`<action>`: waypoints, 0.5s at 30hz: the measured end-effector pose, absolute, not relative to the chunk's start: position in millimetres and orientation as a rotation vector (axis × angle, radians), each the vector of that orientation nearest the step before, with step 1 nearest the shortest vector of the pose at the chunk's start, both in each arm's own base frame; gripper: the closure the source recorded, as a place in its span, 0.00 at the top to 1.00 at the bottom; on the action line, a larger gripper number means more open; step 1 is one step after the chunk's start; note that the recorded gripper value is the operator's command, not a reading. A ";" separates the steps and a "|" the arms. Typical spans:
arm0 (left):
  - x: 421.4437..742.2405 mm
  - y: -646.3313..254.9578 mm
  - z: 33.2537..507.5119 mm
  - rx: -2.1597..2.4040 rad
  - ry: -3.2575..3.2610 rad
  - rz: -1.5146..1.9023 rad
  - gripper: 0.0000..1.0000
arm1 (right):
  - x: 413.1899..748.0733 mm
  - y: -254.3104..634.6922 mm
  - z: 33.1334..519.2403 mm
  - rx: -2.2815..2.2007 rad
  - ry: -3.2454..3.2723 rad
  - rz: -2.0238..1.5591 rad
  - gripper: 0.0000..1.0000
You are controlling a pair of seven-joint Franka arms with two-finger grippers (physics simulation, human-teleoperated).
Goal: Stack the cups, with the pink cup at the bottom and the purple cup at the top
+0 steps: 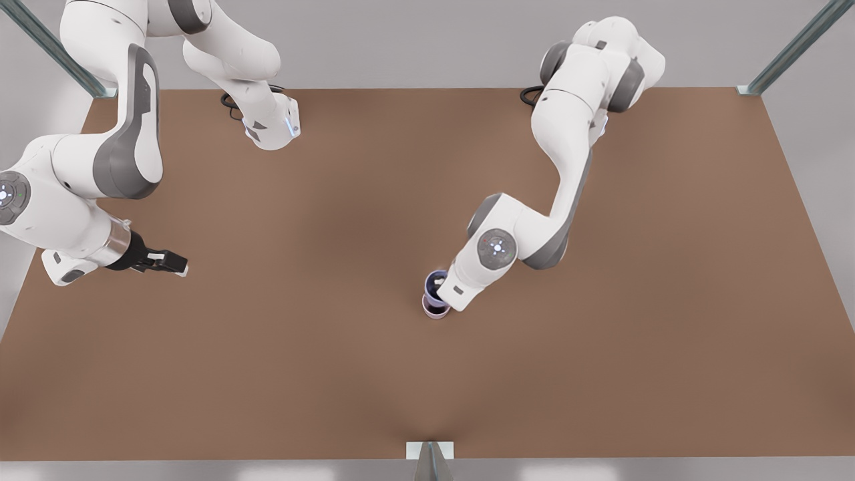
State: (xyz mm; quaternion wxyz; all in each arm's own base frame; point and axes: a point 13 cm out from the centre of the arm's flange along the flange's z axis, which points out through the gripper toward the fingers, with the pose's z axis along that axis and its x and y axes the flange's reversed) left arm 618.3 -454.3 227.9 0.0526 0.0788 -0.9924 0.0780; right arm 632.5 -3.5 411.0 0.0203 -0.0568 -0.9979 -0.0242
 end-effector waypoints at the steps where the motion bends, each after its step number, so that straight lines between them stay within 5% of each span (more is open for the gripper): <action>1: 619.5 -455.1 224.8 0.268 -3.017 0.239 0.21 | 632.7 -3.4 411.4 -0.170 -3.096 -0.076 1.00; 15: 626.2 -457.1 210.0 0.522 -2.987 0.242 0.21 | 632.9 -2.0 411.3 -0.106 -3.100 -0.079 1.00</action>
